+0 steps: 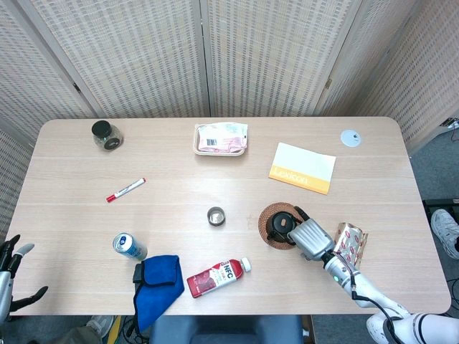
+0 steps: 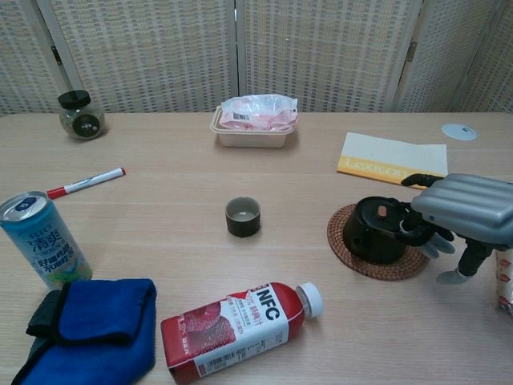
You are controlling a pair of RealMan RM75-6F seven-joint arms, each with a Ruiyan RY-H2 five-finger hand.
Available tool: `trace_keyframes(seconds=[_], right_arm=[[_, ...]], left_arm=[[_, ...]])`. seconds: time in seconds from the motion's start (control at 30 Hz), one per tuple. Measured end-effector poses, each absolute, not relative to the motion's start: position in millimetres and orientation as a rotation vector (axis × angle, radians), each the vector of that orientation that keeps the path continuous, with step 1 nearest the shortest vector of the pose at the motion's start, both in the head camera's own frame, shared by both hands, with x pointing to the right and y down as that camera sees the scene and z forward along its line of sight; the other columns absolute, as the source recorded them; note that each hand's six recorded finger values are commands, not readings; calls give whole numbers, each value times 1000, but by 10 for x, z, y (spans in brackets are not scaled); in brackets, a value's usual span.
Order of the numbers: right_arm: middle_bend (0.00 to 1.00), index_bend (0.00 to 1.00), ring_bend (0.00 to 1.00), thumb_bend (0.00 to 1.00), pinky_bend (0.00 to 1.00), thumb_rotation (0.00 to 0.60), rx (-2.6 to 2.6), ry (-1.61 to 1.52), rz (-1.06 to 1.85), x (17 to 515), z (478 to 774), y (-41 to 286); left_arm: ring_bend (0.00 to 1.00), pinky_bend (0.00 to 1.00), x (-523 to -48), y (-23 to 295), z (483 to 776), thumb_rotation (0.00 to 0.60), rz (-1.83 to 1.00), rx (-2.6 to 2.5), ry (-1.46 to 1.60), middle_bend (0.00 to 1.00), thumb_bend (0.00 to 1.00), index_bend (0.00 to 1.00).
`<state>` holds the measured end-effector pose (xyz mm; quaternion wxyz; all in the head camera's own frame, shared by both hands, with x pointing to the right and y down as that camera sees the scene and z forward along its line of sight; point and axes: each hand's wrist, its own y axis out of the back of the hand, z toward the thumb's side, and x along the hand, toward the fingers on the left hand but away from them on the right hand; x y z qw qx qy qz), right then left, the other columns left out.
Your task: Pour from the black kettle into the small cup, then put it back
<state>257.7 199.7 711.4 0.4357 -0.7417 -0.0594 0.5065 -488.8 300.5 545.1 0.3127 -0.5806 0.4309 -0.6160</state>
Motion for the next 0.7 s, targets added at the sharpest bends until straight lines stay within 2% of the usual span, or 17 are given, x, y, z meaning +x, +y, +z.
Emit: trace_keyframes(seconds=[0.23, 0.63, 0.7], right_arm=[[866, 825, 778, 0, 0, 600, -1876, -185, 1235, 2473, 7093, 1857], [939, 896, 834, 0, 5, 600, -1930, -248, 1229, 2386, 7101, 1630], [947, 911, 843, 0, 6, 565, -1938, -258, 1230, 2380, 7102, 1597]], left_arm=[[30, 0, -4902, 3007, 5435, 600, -1628, -1524, 1139, 23, 56, 176], [30, 0, -4890, 2993, 5419, 600, -1630, -1523, 1132, 23, 56, 176], [30, 0, -4885, 2991, 5422, 600, -1630, -1525, 1130, 23, 56, 176]])
